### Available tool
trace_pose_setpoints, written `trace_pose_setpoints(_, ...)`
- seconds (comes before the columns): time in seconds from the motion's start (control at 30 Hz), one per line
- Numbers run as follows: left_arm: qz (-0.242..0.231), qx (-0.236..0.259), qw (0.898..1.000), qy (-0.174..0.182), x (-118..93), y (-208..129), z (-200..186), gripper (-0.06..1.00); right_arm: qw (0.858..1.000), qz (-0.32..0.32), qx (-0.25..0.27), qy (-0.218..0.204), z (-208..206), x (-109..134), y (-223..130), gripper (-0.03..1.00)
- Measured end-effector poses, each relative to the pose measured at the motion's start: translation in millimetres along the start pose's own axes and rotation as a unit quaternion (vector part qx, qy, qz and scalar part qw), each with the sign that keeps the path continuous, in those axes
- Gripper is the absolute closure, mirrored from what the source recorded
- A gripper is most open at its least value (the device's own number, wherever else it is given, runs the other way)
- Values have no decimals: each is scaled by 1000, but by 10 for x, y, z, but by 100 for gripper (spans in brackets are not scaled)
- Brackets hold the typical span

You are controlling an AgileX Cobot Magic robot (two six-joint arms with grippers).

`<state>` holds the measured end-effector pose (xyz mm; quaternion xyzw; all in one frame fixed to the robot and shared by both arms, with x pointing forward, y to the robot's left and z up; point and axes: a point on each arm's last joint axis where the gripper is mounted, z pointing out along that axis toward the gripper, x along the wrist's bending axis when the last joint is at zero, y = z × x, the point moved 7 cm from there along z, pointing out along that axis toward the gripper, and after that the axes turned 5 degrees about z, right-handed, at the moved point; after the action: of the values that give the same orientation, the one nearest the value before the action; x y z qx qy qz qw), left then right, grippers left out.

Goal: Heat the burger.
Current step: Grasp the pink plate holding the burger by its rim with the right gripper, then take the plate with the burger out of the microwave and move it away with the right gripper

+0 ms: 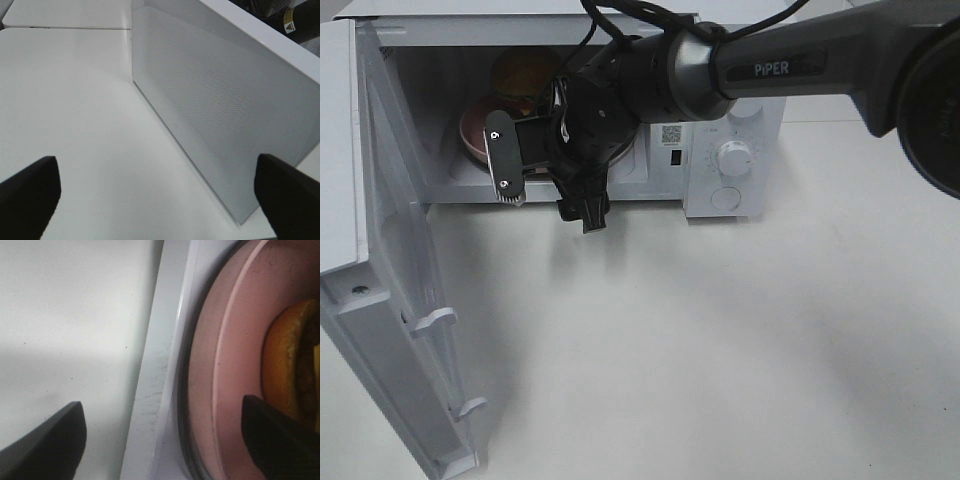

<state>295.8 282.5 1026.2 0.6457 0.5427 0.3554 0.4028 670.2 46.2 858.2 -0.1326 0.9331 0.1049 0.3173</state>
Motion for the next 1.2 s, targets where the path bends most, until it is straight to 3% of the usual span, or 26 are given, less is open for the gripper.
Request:
trace_pose_setpoints(0.37,0,0,1000,0,0,0,0,-3,1000,12,7,5,197,10,-103,17)
trace_pose_setpoints(0.57,0,0,1000,0,0,0,0,-3,1000,27,6,12,279,48,-89,24)
trace_pose_setpoints(0.67,0,0,1000,0,0,0,0,-3,999,30,4,9,274,23,-80,33)
trace_pose_setpoints(0.7,0,0,1000,0,0,0,0,-3,999,32,2,5,270,5,-71,42)
trace_pose_setpoints(0.73,0,0,1000,0,0,0,0,-3,999,32,2,5,270,5,-71,42)
trace_pose_setpoints(0.77,0,0,1000,0,0,0,0,-3,999,33,0,2,269,-6,-64,53)
trace_pose_setpoints(0.83,0,0,1000,0,0,0,0,-3,999,33,-1,1,266,-17,-60,58)
trace_pose_setpoints(0.87,0,0,1000,0,0,0,0,-3,999,35,-1,0,263,-26,-57,69)
trace_pose_setpoints(0.93,0,0,1000,0,0,0,0,-3,999,35,-2,-2,258,-34,-56,74)
trace_pose_setpoints(0.97,0,0,1000,0,0,0,0,-3,999,33,0,-1,249,-37,-61,83)
trace_pose_setpoints(1.2,0,0,1000,0,0,0,0,-3,1000,24,12,9,198,-32,-90,86)
